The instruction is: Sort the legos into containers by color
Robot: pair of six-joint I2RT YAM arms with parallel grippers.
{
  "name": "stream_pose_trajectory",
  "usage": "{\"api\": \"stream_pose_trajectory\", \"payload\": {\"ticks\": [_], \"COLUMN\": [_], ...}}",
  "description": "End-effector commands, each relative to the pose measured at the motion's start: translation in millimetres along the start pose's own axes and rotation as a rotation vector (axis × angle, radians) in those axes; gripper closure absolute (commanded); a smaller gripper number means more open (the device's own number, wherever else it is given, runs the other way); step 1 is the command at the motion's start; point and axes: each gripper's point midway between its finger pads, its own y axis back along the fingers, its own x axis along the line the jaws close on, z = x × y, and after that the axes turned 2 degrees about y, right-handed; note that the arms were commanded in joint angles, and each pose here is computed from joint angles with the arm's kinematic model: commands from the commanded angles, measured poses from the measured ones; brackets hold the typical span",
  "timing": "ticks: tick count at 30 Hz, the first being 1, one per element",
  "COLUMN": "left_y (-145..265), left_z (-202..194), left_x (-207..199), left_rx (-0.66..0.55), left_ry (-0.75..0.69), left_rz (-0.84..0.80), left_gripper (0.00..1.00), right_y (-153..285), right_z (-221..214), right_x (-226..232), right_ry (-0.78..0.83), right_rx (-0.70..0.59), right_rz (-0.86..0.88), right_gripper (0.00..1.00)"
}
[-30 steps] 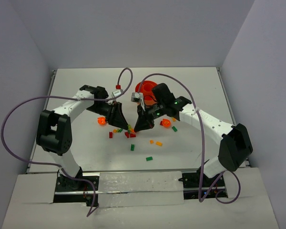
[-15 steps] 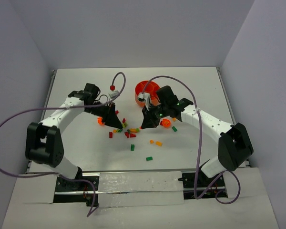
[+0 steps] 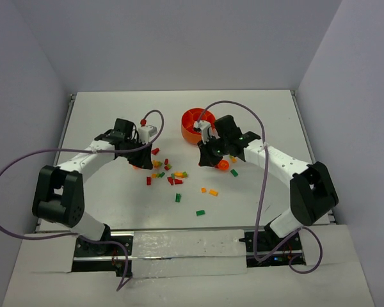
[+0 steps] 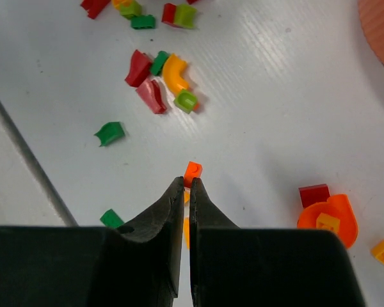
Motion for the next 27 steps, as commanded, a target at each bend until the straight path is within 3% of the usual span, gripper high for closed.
{"api": "stream_pose_trajectory", "payload": {"ticks": [1,8,13,20,23,27], "left_y": [-6,-22,-27,-29,-27,-17], "left_z": [20,1,-6,-9,-9,0], "left_x": [34,53,57,51,44,26], "left_rx": [-0.089,-0.024,-0.010,-0.007,-0.010,-0.050], "left_ry": [0.004,0.012,0.008,-0.001,-0.010,-0.042], "left_rz": [0.173,0.229,0.238,0.205,0.162,0.083], "left_gripper": [1.00,1.00,0.88,0.57,0.49,0.37], "right_y": [-17,-42,-51,-49,-45,-34], "right_z": [6,-5,-14,-15,-11,-3], "right_x": [-20,-37,-44,-31,-27,-12], "right_ry": [-0.026,-0.050,-0.054,-0.017,0.018,0.130], "right_rx": [-0.011,0.039,0.070,0.082,0.091,0.066], "right_rz": [-0.062,-0.086,-0.101,-0.046,-0.022,0.061], "right_gripper": [1.00,1.00,0.99,0.60,0.53,0.52]}}
